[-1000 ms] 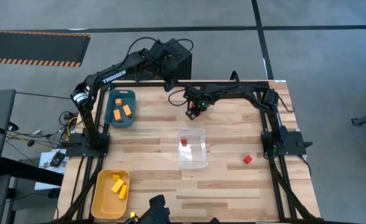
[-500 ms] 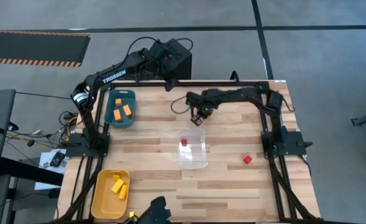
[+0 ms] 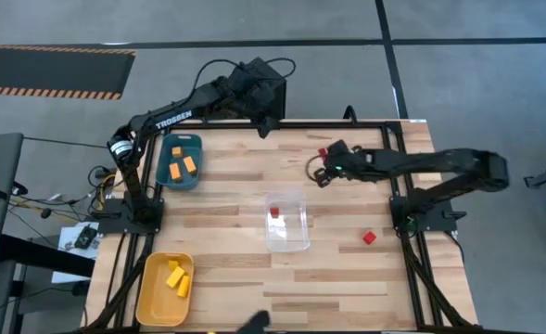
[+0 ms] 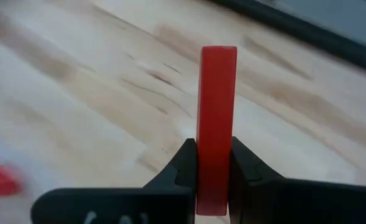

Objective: Sort & place blocks by color
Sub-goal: Put the top red block into the transparent bin

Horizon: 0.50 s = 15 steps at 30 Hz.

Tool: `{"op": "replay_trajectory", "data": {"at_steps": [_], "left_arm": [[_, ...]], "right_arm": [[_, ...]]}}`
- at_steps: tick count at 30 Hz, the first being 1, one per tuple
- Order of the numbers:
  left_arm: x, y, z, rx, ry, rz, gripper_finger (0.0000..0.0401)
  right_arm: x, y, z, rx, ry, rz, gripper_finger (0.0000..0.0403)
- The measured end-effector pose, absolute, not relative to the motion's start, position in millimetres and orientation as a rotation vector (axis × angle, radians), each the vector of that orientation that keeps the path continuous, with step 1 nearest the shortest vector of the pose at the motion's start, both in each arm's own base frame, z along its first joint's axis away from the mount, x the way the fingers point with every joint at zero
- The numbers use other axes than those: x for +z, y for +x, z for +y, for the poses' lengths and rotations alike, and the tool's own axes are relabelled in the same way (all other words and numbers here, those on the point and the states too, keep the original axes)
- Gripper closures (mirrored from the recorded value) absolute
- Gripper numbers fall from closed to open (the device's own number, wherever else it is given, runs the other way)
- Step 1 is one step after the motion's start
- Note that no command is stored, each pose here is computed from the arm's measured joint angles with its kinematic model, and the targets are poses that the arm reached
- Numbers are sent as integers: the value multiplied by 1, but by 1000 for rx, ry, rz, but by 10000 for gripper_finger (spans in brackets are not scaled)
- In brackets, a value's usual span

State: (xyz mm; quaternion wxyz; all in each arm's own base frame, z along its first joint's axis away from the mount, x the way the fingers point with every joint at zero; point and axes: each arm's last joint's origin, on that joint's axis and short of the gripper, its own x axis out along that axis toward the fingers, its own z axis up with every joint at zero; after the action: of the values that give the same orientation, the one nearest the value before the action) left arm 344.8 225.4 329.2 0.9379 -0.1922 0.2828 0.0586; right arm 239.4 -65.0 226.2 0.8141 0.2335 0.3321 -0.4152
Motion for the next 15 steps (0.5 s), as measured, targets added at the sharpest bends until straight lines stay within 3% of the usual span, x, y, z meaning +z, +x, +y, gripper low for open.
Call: {"op": "replay_trajectory", "data": {"at_steps": [8,15], "left_arm": [[341,384,168,-110,-197,460,218],[345,404,119,-234,-166,432,218]], "right_arm": [[278,210,-21,-601,431,526,358],[302,187,8,-422,389,423,358]]}}
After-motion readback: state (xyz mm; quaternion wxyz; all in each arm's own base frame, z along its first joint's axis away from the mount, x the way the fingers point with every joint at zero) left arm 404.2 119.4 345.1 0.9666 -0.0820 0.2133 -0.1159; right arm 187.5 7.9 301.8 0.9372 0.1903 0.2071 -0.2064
